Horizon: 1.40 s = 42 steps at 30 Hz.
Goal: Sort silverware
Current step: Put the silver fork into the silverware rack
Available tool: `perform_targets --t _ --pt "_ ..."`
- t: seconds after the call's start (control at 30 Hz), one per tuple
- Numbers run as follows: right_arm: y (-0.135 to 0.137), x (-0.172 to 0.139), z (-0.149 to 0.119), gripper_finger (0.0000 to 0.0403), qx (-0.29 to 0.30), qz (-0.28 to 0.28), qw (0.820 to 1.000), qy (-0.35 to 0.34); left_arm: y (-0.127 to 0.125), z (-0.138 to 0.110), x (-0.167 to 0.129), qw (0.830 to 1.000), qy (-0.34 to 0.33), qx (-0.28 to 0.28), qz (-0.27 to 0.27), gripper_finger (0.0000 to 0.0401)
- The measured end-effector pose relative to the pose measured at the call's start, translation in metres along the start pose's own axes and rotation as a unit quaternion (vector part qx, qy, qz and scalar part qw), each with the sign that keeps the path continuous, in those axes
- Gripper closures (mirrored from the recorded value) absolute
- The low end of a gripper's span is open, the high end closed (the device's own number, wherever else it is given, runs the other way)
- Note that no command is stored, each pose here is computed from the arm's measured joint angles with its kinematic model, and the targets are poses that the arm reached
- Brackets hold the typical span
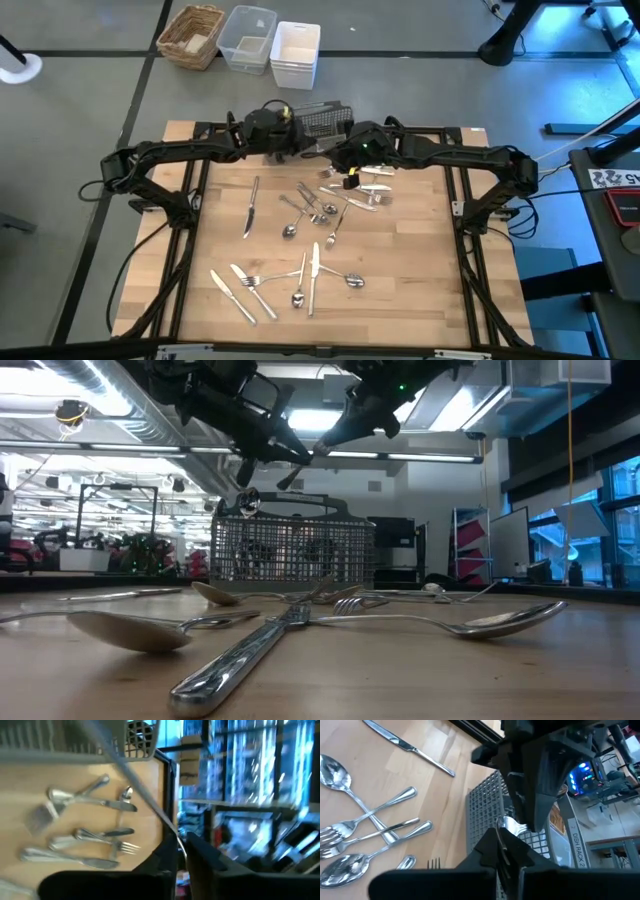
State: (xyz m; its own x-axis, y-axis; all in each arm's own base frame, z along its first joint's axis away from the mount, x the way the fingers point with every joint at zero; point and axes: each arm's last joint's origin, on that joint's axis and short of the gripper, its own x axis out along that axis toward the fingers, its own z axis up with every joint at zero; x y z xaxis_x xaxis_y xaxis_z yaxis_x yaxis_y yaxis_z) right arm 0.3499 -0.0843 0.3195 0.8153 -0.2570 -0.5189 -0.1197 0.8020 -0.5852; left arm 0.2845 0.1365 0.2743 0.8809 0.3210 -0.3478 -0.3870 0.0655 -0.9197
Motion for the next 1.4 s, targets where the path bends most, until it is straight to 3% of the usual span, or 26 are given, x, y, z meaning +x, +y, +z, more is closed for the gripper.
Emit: perform_targets --t 0.17,0.47,0.67,0.8,1.03,1.2,1.4 --pt "0.000 0.000 0.000 0.0398 0.000 0.003 1.000 -0.001 0.003 0.003 0.000 0.997 0.012 0.073 0.006 0.0316" --pt "-0.003 -0.001 -0.007 0.0399 0.022 0.011 1.000 0.019 0.005 0.017 -0.004 0.994 0.019 0.110 -0.002 0.0251" --pt "-0.020 0.000 -0.022 0.0400 0.097 0.044 0.994 -0.008 0.004 0.018 -0.007 0.985 0.084 0.149 -0.035 0.0252" --pt "-0.035 -0.001 -0.036 0.0400 0.141 0.033 0.989 -0.008 -0.002 0.018 -0.015 0.975 0.108 0.183 -0.063 0.0253" --pt "-0.052 0.002 -0.052 0.0400 0.225 0.058 0.972 -0.039 -0.020 0.024 -0.043 0.954 0.071 0.272 -0.109 0.0253" --pt "-0.050 0.024 -0.058 0.0401 0.280 0.078 0.955 -0.052 -0.028 0.027 -0.060 0.945 0.051 0.295 -0.129 0.0253" --pt "-0.048 0.052 -0.066 0.0400 0.325 0.064 0.942 -0.058 -0.031 0.025 -0.068 0.940 0.050 0.311 -0.129 0.0253"
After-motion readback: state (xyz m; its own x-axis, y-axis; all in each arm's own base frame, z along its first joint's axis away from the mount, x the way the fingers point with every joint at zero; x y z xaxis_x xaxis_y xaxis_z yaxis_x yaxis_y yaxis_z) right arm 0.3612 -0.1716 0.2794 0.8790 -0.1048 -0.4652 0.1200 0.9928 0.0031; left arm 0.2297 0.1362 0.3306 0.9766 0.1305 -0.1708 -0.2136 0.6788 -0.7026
